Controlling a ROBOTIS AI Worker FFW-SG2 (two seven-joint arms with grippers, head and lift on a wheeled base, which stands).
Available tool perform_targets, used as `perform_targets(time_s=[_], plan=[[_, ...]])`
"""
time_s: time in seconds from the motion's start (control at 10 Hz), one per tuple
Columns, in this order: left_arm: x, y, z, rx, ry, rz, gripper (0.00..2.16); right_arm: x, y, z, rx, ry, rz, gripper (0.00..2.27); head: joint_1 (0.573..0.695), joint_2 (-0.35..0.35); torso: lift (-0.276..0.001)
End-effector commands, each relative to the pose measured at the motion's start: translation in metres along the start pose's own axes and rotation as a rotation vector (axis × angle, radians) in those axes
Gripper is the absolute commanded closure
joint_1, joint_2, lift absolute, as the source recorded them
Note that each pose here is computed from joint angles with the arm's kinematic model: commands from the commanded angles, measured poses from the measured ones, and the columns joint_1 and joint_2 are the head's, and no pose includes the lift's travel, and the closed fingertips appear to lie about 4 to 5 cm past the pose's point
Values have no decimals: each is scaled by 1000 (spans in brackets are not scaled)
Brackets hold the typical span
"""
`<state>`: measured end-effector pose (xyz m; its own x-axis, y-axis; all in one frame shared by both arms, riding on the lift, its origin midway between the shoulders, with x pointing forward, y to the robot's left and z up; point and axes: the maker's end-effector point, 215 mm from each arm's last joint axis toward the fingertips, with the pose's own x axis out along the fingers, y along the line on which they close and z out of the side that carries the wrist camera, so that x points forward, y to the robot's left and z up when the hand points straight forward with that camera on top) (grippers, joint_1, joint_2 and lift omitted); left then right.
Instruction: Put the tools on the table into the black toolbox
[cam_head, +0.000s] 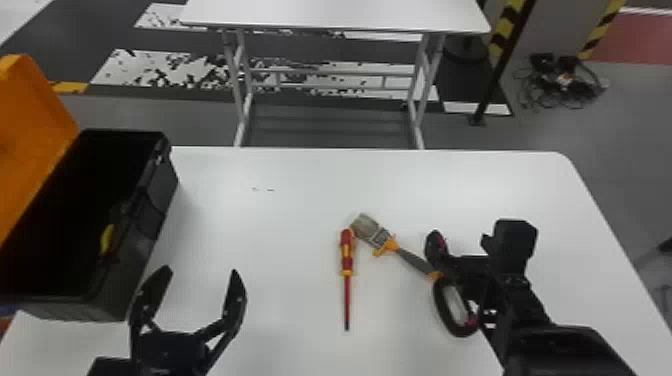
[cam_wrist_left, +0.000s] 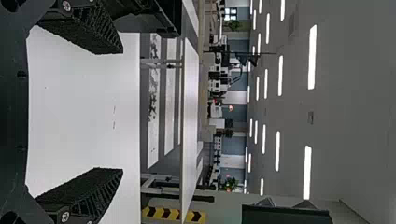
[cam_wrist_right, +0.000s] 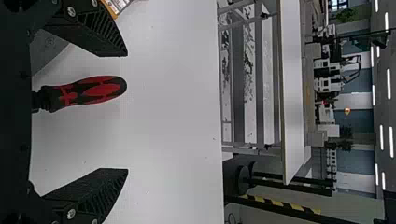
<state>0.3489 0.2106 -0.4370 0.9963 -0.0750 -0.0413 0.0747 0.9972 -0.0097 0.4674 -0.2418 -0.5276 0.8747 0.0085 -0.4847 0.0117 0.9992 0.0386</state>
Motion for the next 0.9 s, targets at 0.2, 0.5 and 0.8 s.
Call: perform_targets(time_s=[0.2, 0.5, 0.8], plan=[[5, -4, -1, 0, 5, -17, 93, 9, -1, -4, 6, 13, -2, 137, 695, -46, -75], [7, -5, -1, 1, 6, -18, 93, 19, 1, -9, 8, 30, 6, 137, 695, -50, -75], [8, -4, -2, 0, 8, -18, 93, 21, 13, -9, 1, 29, 42, 144, 695, -42, -75]])
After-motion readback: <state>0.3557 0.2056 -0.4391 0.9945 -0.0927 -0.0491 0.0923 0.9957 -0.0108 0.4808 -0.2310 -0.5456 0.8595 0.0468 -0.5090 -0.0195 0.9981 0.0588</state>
